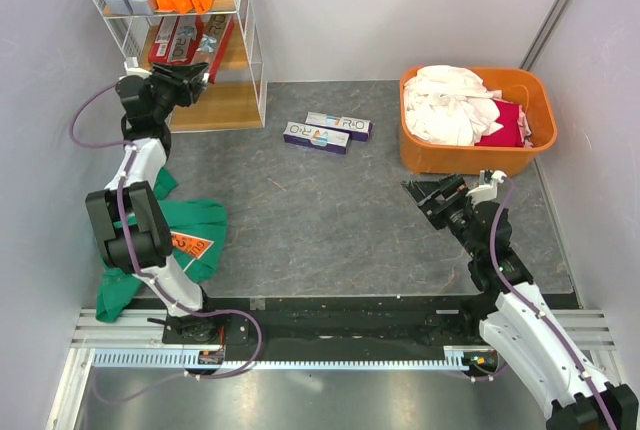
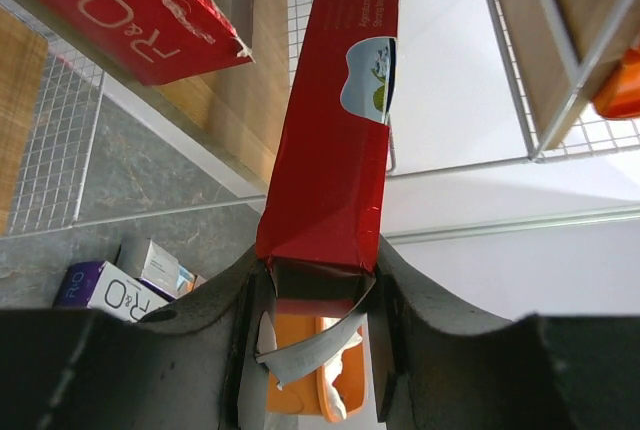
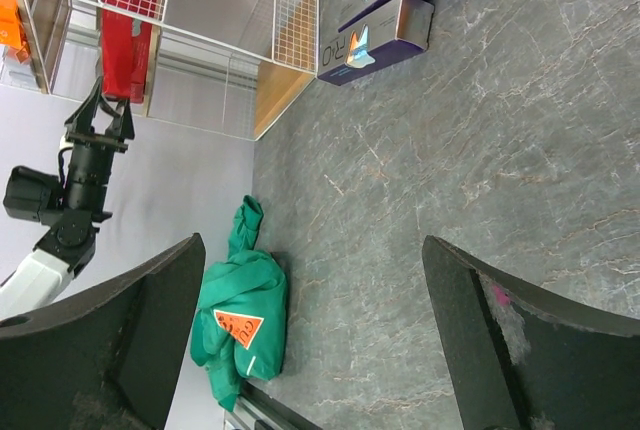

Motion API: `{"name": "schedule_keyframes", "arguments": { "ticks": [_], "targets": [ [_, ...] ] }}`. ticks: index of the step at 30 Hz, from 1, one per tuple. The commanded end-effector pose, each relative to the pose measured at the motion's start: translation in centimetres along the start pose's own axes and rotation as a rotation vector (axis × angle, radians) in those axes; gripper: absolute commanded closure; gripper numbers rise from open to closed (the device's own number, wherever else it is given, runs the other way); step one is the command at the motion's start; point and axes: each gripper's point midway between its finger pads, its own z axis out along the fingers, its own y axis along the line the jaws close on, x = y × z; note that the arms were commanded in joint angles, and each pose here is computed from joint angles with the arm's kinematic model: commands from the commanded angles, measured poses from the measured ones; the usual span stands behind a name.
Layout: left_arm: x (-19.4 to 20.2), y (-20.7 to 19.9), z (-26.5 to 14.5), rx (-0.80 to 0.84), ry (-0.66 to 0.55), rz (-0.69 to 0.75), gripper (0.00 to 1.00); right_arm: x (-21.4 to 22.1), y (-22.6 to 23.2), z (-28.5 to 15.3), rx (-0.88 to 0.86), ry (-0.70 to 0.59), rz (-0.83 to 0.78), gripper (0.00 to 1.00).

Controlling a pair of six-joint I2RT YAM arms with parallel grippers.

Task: Place and organize the toothpastes onto the shelf
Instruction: Place the toothpaste on the shelf.

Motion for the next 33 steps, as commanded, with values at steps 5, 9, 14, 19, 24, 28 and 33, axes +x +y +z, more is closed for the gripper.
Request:
{"name": "schedule_keyframes", "arguments": {
  "ticks": [5,9,14,19,24,28,33],
  "targets": [
    [-2.0,-2.1,1.7,0.018,-0.140,-0.036,0.60,-0.6,0.9,-0.5,-0.025,-0.017,-0.032,0.02],
    [-2.4,-2.0,2.6,0.008,-0.163,-0.053,0.59,-0.4,0.9,-0.6,-0.027,-0.007,-0.038,0.02],
    [-2.7,-1.6,4.1,0.001,-0.152,-0.099,0.56,-0.4,0.8,-0.6,-0.025,-0.005,-0.044,0.02],
    [-2.7,-0.6,5.3,-0.025,-0.156,-0.119,0.52,-0.1,0.7,-0.7,-0.022,0.013,-0.050,0.02],
    [-2.4,-0.6,6.0,-0.024,-0.151,-0.096,0.40,0.0,0.7,-0.8,-0.020,0.019,-0.060,0.02],
    [-1.4,-1.0,5.5,-0.015,-0.118,-0.045,0.00,0.2,0.4,-0.8,-0.013,0.022,-0.061,0.02],
    [0.0,-1.7,3.6,-0.011,-0.089,0.004,0.00,0.2,0.2,-0.7,-0.005,0.023,-0.061,0.02]
  ]
}}
